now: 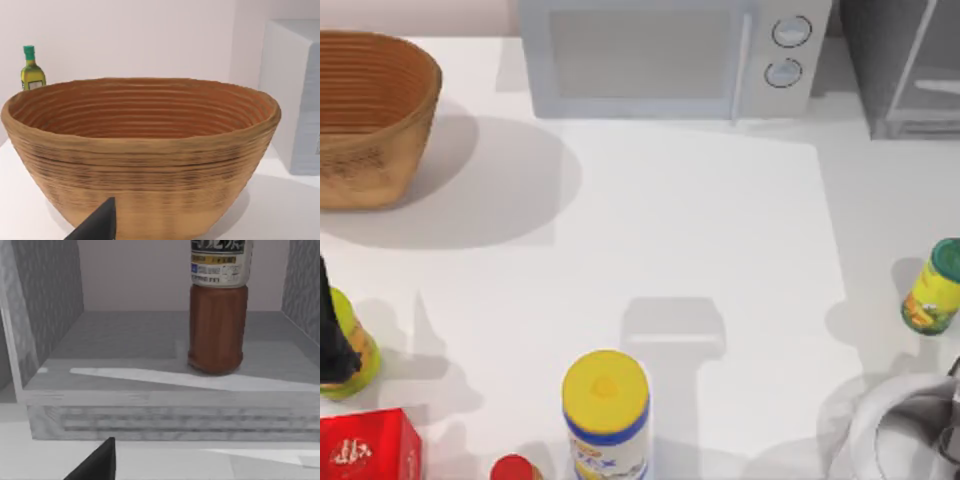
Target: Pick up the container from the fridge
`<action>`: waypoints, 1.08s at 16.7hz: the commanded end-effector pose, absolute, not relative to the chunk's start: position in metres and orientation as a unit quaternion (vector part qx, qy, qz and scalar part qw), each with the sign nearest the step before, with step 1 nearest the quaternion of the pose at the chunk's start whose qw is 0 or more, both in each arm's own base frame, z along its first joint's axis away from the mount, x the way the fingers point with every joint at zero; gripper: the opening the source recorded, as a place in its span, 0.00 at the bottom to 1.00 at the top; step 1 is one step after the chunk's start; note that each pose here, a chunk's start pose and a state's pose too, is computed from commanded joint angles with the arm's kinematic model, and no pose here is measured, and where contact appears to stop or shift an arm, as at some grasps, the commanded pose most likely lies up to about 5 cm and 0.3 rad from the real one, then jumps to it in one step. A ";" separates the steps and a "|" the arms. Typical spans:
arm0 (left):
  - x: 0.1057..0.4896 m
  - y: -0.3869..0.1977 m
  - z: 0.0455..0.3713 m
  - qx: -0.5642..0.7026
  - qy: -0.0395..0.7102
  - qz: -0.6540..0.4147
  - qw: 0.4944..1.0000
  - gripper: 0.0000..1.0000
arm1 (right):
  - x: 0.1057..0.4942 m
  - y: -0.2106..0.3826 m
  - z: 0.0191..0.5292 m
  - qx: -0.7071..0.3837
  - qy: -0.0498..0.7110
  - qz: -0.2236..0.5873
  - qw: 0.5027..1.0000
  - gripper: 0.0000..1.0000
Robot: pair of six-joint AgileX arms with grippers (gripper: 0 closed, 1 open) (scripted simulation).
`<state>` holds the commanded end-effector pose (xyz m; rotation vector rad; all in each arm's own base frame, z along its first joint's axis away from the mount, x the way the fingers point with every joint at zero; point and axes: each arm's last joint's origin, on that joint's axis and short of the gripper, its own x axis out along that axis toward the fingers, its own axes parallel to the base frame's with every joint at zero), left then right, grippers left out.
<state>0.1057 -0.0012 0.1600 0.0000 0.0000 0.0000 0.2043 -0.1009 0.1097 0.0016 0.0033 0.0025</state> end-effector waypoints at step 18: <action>0.106 -0.001 0.160 0.000 0.000 0.000 1.000 1.00 | 0.415 -0.121 0.136 -0.004 0.003 -0.005 1.000 1.00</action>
